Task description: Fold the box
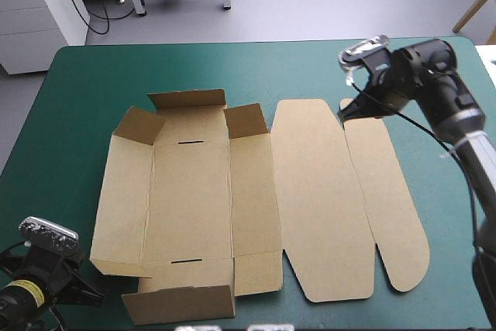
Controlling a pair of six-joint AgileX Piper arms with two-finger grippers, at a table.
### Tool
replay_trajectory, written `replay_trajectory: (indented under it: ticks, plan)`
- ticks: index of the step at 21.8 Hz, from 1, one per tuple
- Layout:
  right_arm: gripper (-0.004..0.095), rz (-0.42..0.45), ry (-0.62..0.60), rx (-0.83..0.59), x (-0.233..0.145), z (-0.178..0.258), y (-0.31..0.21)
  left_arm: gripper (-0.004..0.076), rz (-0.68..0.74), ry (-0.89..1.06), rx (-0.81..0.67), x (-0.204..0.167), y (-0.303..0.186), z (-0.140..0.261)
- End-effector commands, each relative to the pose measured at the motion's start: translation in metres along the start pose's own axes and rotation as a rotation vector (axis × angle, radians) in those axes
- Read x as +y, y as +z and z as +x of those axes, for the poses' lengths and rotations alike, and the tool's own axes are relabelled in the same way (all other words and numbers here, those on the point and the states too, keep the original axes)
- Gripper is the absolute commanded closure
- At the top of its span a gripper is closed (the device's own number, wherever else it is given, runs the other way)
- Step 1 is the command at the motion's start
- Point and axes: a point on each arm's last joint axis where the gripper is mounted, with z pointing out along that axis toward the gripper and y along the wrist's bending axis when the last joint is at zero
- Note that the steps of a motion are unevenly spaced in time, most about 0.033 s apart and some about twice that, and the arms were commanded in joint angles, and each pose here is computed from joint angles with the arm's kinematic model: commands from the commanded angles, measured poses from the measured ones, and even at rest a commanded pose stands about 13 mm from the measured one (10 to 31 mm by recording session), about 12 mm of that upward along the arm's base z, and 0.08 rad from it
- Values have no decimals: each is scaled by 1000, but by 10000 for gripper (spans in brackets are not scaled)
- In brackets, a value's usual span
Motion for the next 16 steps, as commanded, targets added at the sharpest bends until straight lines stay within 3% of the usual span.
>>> replay_trajectory:
  ticks: [1, 6, 11, 16]
  plan:
    - [927, 51, 81, -135, -20, 36, -41, 734, -5, -9, -72, 2, -5, -12]
    - [927, 105, 173, -135, -27, 102, -58, 734, -2, -9, -97, 1, -6, -14]
    - [927, 76, 259, -322, -6, 140, -93, 734, -2, -13, -194, 2, -6, -23]
    - [927, 40, 156, -332, 10, 133, -86, 734, -73, -85, -225, 11, -16, -55]
